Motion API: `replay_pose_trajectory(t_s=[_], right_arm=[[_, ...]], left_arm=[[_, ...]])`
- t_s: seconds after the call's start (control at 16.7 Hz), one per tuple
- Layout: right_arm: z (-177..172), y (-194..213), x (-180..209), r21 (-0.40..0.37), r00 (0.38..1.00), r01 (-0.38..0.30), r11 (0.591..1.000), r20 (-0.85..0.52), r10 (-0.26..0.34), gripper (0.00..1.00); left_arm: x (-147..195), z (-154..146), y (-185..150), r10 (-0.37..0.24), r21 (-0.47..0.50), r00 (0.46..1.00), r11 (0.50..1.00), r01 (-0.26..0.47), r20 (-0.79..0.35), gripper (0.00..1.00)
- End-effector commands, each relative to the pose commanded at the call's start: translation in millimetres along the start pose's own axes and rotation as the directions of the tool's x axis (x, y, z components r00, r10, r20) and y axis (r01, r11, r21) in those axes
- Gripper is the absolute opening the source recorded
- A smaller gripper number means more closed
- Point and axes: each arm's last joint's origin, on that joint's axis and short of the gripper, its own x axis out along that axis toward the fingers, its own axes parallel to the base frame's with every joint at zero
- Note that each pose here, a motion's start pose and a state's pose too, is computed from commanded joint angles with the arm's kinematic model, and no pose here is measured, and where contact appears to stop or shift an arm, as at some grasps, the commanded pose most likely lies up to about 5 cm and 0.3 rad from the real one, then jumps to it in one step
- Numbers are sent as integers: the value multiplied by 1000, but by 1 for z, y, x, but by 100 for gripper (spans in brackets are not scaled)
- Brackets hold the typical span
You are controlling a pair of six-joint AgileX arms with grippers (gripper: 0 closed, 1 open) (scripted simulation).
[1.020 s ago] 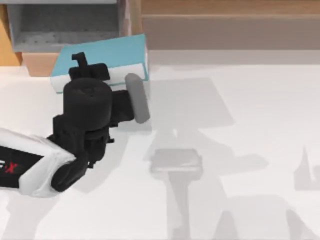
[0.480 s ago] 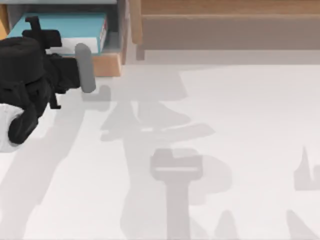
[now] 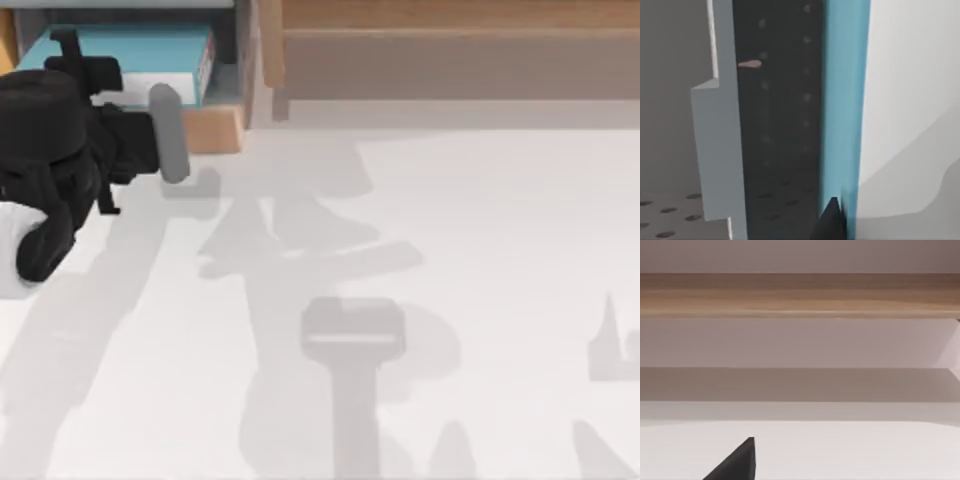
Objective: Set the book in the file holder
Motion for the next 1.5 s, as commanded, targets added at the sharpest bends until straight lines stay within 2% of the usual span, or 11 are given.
replay_pose_trajectory(t_s=[0.36, 0.6, 1.38, 1.5], right_arm=[[0, 0, 0, 0, 1000, 0, 1000, 0, 0, 100], [0, 0, 0, 0, 1000, 0, 1000, 0, 0, 100], [0, 0, 0, 0, 1000, 0, 1000, 0, 0, 100], [0, 0, 0, 0, 1000, 0, 1000, 0, 0, 100]], left_arm=[[27, -1, 2, -2, 1, 1000, 1000, 2, -1, 0], [28, -1, 2, -4, 1, 1000, 1000, 4, -1, 0], [28, -1, 2, -4, 1, 1000, 1000, 4, -1, 98], [28, -1, 2, -4, 1, 1000, 1000, 4, -1, 100]])
